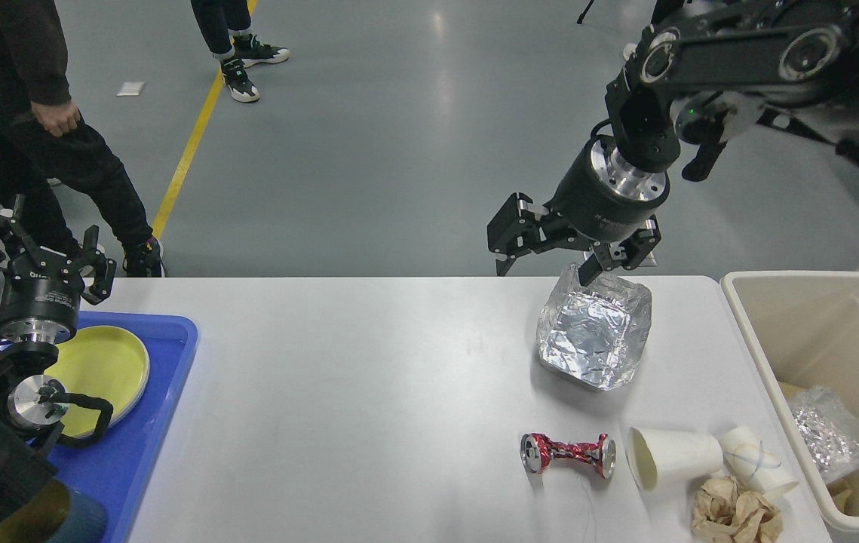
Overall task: Tidy desktop
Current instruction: 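Raise the right gripper and move it over the other foil bag, then lower the right gripper onto the remaining foil bag's edge and close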
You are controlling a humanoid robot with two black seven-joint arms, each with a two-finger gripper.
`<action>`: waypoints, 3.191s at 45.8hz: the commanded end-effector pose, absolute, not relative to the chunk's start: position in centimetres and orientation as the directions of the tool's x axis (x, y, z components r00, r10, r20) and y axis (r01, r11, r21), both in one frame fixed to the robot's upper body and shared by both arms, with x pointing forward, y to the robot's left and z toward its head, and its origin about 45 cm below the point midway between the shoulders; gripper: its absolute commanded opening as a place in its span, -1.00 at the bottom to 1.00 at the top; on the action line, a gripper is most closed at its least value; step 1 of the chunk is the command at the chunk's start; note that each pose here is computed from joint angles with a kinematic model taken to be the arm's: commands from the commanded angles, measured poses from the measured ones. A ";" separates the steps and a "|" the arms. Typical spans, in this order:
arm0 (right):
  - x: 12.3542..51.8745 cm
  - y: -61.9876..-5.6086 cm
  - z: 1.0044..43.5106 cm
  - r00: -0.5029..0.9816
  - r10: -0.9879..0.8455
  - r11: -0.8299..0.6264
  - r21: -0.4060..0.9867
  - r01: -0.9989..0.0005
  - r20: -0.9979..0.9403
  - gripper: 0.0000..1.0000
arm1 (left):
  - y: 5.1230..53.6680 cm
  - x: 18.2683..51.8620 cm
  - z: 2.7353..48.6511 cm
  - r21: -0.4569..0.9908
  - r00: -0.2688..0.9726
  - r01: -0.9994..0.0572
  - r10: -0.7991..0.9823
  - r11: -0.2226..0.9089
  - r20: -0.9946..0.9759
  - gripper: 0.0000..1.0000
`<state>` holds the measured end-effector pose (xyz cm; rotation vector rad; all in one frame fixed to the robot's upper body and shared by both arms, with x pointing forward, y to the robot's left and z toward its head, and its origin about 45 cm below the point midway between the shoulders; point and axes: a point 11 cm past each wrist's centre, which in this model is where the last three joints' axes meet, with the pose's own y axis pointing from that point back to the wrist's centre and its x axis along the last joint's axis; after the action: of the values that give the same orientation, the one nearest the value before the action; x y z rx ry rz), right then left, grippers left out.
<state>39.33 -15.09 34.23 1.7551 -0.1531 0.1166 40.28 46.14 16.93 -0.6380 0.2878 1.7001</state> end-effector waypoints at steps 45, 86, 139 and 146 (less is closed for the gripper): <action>40.8 -23.7 10.1 0.808 -0.474 0.038 0.925 -0.378 0.350 1.00 | 46.1 40.3 16.9 -0.152 -0.112 -0.960 0.823 -0.234 -0.557 0.93; 39.6 -30.1 8.8 0.785 -0.461 0.173 0.909 -0.379 0.415 1.00 | 46.2 40.3 17.0 -0.152 -0.113 -0.960 0.823 -0.235 -0.557 0.93; 35.8 -29.3 4.5 0.739 -0.437 0.241 0.858 -0.453 0.513 -1.00 | 46.2 40.3 17.0 -0.152 -0.113 -0.960 0.823 -0.235 -0.557 0.93; 36.4 -29.4 5.0 0.715 -0.431 0.254 0.835 -0.489 0.550 -1.00 | 46.2 40.2 16.9 -0.151 -0.114 -0.960 0.822 -0.235 -0.557 0.93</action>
<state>35.90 -29.30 4.59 1.3698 -0.8092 0.0245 40.26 46.17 16.92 -0.6389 0.2880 1.7007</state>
